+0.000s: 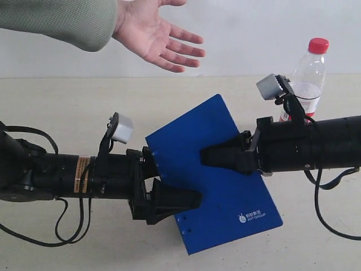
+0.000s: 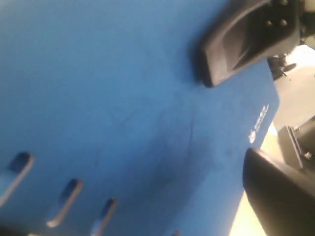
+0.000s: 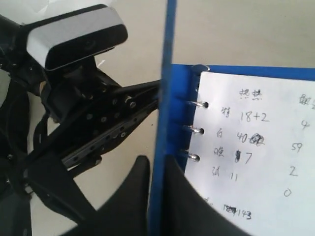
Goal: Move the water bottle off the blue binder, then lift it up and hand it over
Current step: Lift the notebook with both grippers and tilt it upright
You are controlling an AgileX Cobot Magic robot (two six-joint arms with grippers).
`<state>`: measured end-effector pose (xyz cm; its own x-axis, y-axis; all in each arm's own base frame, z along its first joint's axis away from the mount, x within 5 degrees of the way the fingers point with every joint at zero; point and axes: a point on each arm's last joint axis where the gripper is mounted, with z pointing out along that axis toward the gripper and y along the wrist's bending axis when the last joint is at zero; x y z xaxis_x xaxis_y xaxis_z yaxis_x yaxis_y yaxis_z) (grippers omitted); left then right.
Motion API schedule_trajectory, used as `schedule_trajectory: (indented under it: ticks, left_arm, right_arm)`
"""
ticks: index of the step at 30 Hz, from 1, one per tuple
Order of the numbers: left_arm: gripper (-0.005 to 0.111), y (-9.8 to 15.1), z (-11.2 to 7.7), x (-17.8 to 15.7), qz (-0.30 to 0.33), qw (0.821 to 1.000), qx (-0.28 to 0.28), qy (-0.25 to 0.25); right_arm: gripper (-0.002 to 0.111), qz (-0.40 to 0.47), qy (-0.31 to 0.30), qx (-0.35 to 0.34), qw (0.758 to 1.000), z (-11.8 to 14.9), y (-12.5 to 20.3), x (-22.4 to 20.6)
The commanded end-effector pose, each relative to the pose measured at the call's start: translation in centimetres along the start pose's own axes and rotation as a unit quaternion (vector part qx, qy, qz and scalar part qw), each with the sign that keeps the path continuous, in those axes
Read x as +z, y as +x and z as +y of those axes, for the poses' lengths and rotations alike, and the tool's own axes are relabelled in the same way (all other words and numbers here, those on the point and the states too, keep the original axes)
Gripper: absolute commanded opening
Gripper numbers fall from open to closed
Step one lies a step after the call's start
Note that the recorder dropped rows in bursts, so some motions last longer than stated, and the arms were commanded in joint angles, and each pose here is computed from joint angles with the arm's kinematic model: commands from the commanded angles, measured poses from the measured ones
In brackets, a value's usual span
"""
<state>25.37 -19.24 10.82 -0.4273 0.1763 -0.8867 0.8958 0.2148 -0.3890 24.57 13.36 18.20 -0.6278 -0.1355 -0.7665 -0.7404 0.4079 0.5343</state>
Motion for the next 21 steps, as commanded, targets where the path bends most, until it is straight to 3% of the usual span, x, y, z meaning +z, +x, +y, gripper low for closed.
schedule_trajectory:
  ticks: [1,4,8,11,13,16,18,21]
  left_arm:
    - [0.092,-0.48,-0.74,0.58,-0.024,0.998,0.055,0.028]
    - [0.073,-0.50,-0.68,0.54,-0.025,0.998,0.055,0.027]
    - [0.008,-0.47,-0.71,0.54,-0.023,0.998,0.055,0.029]
    - [0.006,-0.46,-0.73,0.54,-0.023,0.996,0.079,0.029]
    - [0.004,-0.46,-0.73,0.54,-0.023,0.996,0.083,0.029]
    - [0.004,-0.37,-0.82,0.53,-0.020,0.993,0.110,0.034]
    - [0.004,-0.32,-0.87,0.53,-0.018,0.990,0.134,0.037]
    - [0.004,-0.47,-0.72,0.54,-0.026,0.987,0.154,0.027]
  right_arm:
    - [0.000,-0.015,-0.023,-0.012,1.000,0.75,-0.48,-0.10]
    - [0.000,-0.013,-0.025,-0.020,0.999,0.78,-0.43,-0.10]
    - [0.000,-0.013,-0.036,-0.048,0.998,0.98,-0.41,-0.12]
    - [0.012,-0.004,-0.042,-0.066,0.997,1.09,-0.23,-0.12]
    - [0.028,0.001,-0.039,-0.071,0.997,1.03,-0.14,-0.12]
    - [0.064,0.009,-0.021,-0.097,0.995,0.68,0.00,-0.10]
    - [0.081,0.015,0.000,-0.116,0.993,0.38,0.02,-0.15]
    - [0.083,0.024,0.057,-0.155,0.986,0.16,-0.48,-0.79]
